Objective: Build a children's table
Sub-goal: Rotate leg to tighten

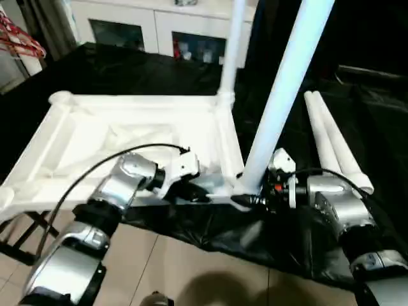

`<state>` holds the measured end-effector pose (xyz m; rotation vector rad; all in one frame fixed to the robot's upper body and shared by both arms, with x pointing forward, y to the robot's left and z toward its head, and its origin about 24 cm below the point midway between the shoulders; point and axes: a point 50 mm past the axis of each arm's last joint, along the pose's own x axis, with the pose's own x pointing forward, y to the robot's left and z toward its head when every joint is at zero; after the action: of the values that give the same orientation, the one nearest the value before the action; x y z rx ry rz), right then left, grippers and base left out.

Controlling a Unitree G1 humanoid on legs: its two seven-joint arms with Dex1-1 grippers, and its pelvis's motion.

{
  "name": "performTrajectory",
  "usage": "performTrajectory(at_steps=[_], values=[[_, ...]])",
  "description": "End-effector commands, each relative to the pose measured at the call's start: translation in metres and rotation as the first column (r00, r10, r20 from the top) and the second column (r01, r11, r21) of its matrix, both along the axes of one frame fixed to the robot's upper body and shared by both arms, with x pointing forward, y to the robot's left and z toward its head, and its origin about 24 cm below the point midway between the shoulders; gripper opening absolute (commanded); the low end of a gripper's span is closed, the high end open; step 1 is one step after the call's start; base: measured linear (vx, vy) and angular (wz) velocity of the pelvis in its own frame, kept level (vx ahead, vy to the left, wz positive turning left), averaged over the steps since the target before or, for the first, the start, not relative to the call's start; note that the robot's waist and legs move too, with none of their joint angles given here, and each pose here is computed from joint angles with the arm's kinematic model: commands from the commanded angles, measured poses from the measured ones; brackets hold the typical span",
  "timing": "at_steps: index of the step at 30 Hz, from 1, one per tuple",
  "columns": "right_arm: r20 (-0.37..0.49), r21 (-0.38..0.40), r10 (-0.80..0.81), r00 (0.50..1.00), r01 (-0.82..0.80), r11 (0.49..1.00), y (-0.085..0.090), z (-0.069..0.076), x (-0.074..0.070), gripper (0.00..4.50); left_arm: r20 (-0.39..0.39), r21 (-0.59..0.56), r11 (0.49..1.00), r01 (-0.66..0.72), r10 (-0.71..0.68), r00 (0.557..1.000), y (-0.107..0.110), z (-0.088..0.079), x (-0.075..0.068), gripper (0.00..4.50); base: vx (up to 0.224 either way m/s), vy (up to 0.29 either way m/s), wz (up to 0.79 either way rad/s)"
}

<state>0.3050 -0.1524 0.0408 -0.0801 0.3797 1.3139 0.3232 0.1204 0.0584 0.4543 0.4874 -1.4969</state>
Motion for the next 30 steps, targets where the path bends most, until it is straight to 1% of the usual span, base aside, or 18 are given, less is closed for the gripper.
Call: performTrajectory(at_steps=[1,3,6,7,8,10,12,13,14,17,19,21,23,24,25,27,29,30], values=[[-0.069,-0.002,0.106,0.992,-0.107,0.994,0.016,-0.011,-0.013,3.19,0.032,-0.035,0.999,0.031,-0.029,0.999,-0.010,0.006,-0.001,0.00,0.000,0.000,0.00],[-0.070,-0.002,0.099,0.993,-0.099,0.995,0.018,-0.014,-0.014,2.96,0.046,-0.045,0.999,0.009,-0.007,0.999,-0.011,0.006,0.001,0.00,0.000,0.000,0.00],[-0.045,-0.002,0.043,0.998,-0.043,0.999,0.021,-0.017,-0.012,2.88,0.070,-0.054,0.998,-0.040,0.044,0.997,-0.016,0.004,0.004,0.00,0.000,0.000,0.00],[-0.034,0.005,-0.011,0.999,0.011,1.000,0.023,-0.018,-0.008,2.87,0.086,-0.053,0.997,-0.058,0.063,0.994,-0.018,0.003,0.005,0.00,0.000,0.000,0.00],[-0.009,0.000,-0.112,0.994,0.112,0.994,0.026,-0.019,-0.002,2.87,0.112,-0.057,0.991,-0.117,0.123,0.986,-0.021,0.001,0.010,0.00,0.000,0.000,0.00],[0.027,-0.009,-0.271,0.962,0.272,0.962,0.031,-0.022,0.009,2.84,0.146,-0.077,0.974,-0.215,0.224,0.964,-0.028,0.000,0.018,0.00,0.000,0.000,0.00],[0.042,-0.022,-0.396,0.917,0.397,0.918,0.032,-0.025,0.016,2.84,0.161,-0.099,0.954,-0.283,0.296,0.942,-0.033,0.001,0.023,0.00,0.000,0.000,0.00],[0.047,-0.029,-0.483,0.874,0.485,0.874,0.034,-0.028,0.020,2.83,0.169,-0.117,0.938,-0.328,0.344,0.924,-0.039,0.003,0.026,0.00,0.000,0.000,0.00],[0.039,-0.028,-0.577,0.816,0.578,0.816,0.038,-0.031,0.025,2.83,0.181,-0.136,0.916,-0.376,0.396,0.900,-0.047,0.005,0.030,0.00,0.000,0.000,0.00],[0.028,-0.039,-0.706,0.708,0.706,0.707,0.045,-0.035,0.030,2.83,0.201,-0.164,0.879,-0.448,0.475,0.857,-0.059,0.008,0.035,0.00,0.000,0.000,0.00],[0.001,-0.041,-0.778,0.628,0.777,0.628,0.051,-0.037,0.033,2.83,0.205,-0.183,0.862,-0.473,0.504,0.839,-0.067,0.010,0.037,0.00,0.000,0.000,0.00],[-0.014,-0.026,-0.782,0.623,0.782,0.623,0.055,-0.036,0.034,2.83,0.207,-0.188,0.862,-0.471,0.503,0.839,-0.069,0.011,0.036,0.00,0.000,0.000,0.00],[-0.045,0.017,-0.786,0.617,0.787,0.617,0.063,-0.034,0.035,2.83,0.212,-0.191,0.888,-0.417,0.452,0.866,-0.077,0.009,0.032,0.00,0.000,0.000,0.00],[-0.047,0.021,-0.785,0.617,0.787,0.617,0.064,-0.034,0.035,2.83,0.212,-0.191,0.892,-0.411,0.446,0.870,-0.077,0.009,0.031,0.00,0.000,0.000,0.00],[-0.049,0.032,-0.786,0.616,0.788,0.615,0.064,-0.032,0.036,2.83,0.211,-0.187,0.905,-0.383,0.418,0.884,-0.077,0.008,0.029,0.00,0.000,0.000,0.00],[-0.058,0.043,-0.788,0.613,0.790,0.612,0.062,-0.031,0.037,2.83,0.206,-0.190,0.916,-0.354,0.390,0.898,-0.077,0.008,0.027,0.00,0.000,0.000,0.00],[-0.054,0.048,-0.789,0.612,0.791,0.610,0.057,-0.030,0.038,2.83,0.199,-0.194,0.925,-0.327,0.363,0.910,-0.076,0.008,0.025,0.00,0.000,0.000,0.00],[-0.051,0.052,-0.782,0.621,0.784,0.619,0.052,-0.028,0.040,2.83,0.189,-0.194,0.935,-0.298,0.333,0.924,-0.074,0.007,0.022,0.00,0.000,0.000,0.00]])
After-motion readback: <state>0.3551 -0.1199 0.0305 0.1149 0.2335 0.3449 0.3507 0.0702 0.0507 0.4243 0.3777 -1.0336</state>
